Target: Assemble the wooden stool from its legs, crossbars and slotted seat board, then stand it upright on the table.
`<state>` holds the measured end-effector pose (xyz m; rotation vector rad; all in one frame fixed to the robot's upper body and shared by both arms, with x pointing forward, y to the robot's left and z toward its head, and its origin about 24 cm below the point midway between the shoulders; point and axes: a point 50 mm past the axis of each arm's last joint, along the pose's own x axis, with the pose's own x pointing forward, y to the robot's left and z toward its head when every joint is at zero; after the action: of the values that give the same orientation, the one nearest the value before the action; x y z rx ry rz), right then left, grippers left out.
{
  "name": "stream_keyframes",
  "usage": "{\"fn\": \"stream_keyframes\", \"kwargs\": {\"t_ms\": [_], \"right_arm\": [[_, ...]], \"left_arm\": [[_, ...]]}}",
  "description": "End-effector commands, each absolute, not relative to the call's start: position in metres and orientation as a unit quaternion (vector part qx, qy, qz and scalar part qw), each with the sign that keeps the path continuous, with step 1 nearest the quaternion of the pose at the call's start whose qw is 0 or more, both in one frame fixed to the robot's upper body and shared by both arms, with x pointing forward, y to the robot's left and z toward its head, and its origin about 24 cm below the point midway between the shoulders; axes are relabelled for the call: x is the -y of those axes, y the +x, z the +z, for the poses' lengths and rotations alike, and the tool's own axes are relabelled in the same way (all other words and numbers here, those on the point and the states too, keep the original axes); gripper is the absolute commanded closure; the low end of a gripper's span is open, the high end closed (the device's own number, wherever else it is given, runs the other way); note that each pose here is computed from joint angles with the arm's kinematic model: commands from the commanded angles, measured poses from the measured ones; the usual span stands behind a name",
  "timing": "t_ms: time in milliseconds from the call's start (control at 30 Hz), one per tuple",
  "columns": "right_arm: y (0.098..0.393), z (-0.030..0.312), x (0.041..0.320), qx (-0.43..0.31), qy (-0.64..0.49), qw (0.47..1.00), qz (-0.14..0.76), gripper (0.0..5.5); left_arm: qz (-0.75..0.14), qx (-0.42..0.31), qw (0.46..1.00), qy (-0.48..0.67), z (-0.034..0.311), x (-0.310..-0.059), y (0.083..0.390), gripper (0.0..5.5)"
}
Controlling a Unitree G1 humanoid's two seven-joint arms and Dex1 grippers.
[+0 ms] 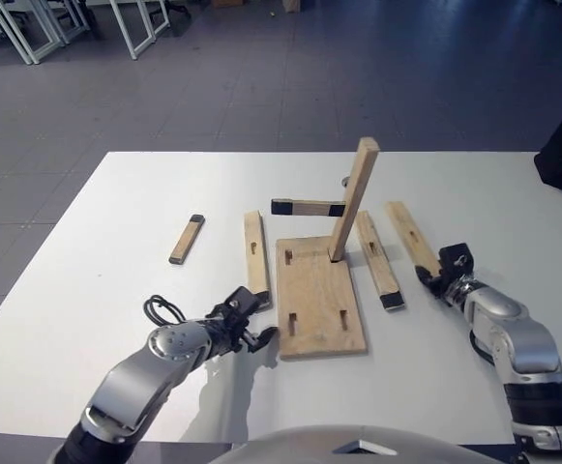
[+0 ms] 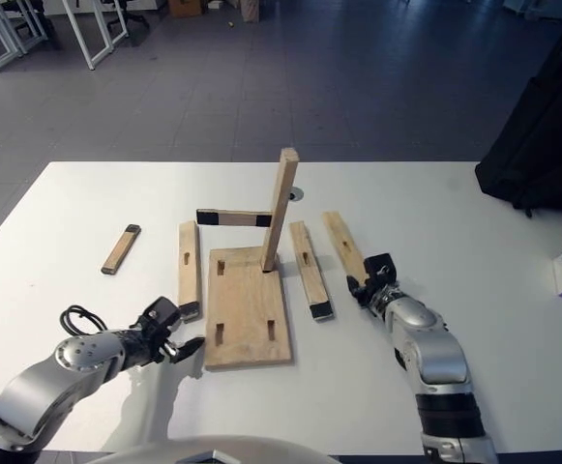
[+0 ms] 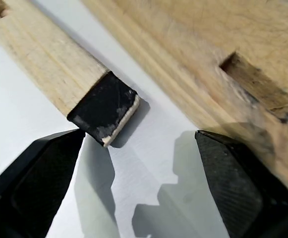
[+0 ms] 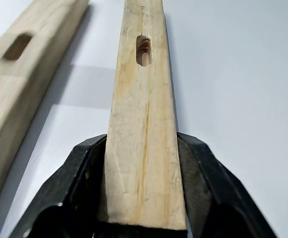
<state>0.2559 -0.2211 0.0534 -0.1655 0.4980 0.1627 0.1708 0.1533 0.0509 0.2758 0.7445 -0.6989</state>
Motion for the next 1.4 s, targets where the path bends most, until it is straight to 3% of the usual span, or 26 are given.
{"fn": "stream_keyframes", "kwargs": {"t_ms": [33,167,233,300,433,567,767,900,1233,1400], "right_arm": [[0.282,0.108,0.221,-0.142,-0.055,0.986,0.069,3.45],[0.291,0.153,0.203,-0.048,-0.001,0.992,0.120,3.45],[0.287,0.182,0.188,0.002,0.069,0.975,0.210,3.45],[0.274,0.210,0.174,0.030,0.163,0.921,0.354,3.45],[0.245,0.232,0.155,0.025,0.240,0.806,0.541,3.49],[0.236,0.227,0.122,-0.025,0.246,0.732,0.634,3.49],[0.229,0.222,0.097,-0.060,0.249,0.688,0.679,3.49],[0.226,0.214,0.088,-0.079,0.248,0.686,0.680,3.49],[0.230,0.209,0.088,-0.097,0.255,0.690,0.670,3.49],[0.230,0.209,0.090,-0.104,0.250,0.689,0.672,3.49]], "left_arm": [[-0.339,-0.370,0.858,0.110,0.050,-0.142,0.166,1.38],[-0.316,-0.358,0.873,0.099,0.061,-0.155,0.178,1.38],[-0.315,-0.331,0.889,0.039,0.079,-0.171,0.183,1.38],[-0.366,-0.247,0.894,-0.077,0.117,-0.181,0.195,1.38],[-0.519,-0.097,0.808,-0.261,0.177,-0.178,0.209,1.38],[-0.571,-0.067,0.737,-0.355,0.199,-0.179,0.221,1.38],[-0.543,-0.080,0.731,-0.406,0.204,-0.178,0.236,1.38],[-0.564,-0.065,0.707,-0.422,0.216,-0.175,0.232,1.38],[-0.646,-0.064,0.665,-0.370,0.229,-0.179,0.212,2.95],[-0.641,-0.070,0.673,-0.362,0.231,-0.184,0.212,3.10]]}}
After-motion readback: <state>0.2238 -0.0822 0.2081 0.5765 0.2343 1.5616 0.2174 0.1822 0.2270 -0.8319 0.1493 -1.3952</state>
